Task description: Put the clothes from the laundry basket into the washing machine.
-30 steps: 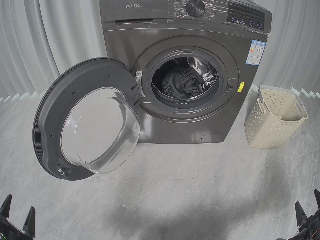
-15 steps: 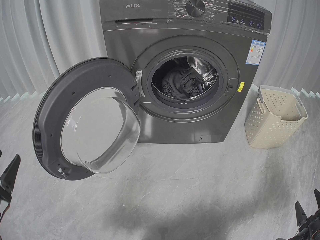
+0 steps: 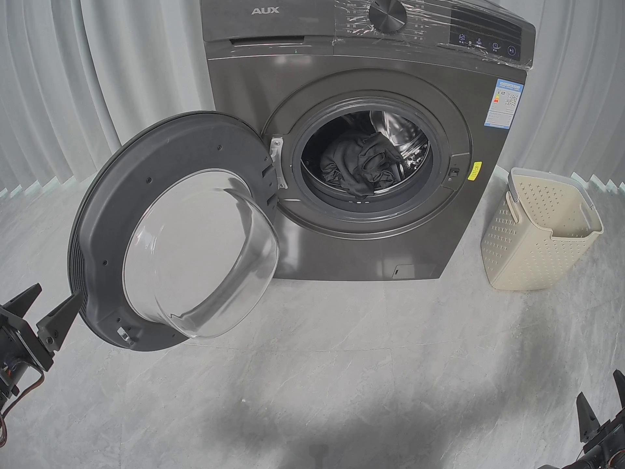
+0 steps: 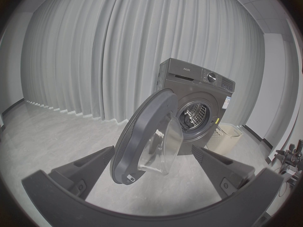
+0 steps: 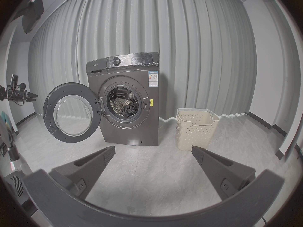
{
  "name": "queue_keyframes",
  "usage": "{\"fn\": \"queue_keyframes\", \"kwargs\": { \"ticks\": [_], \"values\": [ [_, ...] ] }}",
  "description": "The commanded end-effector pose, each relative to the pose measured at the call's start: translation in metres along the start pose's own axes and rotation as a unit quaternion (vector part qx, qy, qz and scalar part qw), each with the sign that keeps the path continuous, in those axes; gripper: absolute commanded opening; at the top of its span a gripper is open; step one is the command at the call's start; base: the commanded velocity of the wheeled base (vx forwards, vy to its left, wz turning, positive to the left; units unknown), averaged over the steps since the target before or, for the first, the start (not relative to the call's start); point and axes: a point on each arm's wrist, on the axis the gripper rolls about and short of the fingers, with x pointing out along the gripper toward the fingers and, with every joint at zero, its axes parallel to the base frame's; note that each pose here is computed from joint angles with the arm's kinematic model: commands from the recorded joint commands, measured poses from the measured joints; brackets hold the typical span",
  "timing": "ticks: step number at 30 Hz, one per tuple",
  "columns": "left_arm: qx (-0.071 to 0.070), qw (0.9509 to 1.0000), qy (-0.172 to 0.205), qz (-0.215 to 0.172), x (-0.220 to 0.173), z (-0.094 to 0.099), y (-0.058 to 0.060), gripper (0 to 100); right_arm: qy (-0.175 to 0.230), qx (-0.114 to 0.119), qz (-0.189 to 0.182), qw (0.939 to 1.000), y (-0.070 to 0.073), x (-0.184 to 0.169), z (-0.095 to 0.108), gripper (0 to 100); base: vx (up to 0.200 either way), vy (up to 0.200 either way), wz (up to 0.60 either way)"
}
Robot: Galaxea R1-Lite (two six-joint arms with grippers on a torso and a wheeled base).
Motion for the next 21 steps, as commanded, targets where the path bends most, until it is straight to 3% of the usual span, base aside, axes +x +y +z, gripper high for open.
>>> {"fn": "queue_keyframes", "kwargs": {
  "ticks": [1, 8, 15, 21],
  "values": [
    [-0.001, 0.9999, 0.009, -0.004, 0.001, -0.004, 0.000, 100, -0.002, 0.000, 0.001, 1.0000, 0.000, 0.000, -0.003, 100, 0.000, 0.000, 0.00],
    [-0.002, 0.9996, 0.020, -0.018, 0.001, -0.009, 0.000, 100, -0.002, 0.000, 0.001, 1.0000, 0.000, 0.000, -0.003, 100, 0.000, 0.000, 0.00],
    [-0.002, 0.9995, 0.021, -0.022, 0.008, -0.002, 0.000, 100, -0.002, 0.000, 0.001, 1.0000, 0.000, 0.000, -0.003, 100, 0.000, 0.000, 0.00],
    [-0.003, 0.9995, 0.027, 0.013, 0.040, 0.016, 0.010, 100, -0.002, 0.000, 0.001, 1.0000, 0.000, 0.000, -0.003, 100, 0.000, 0.000, 0.00]
  ]
}}
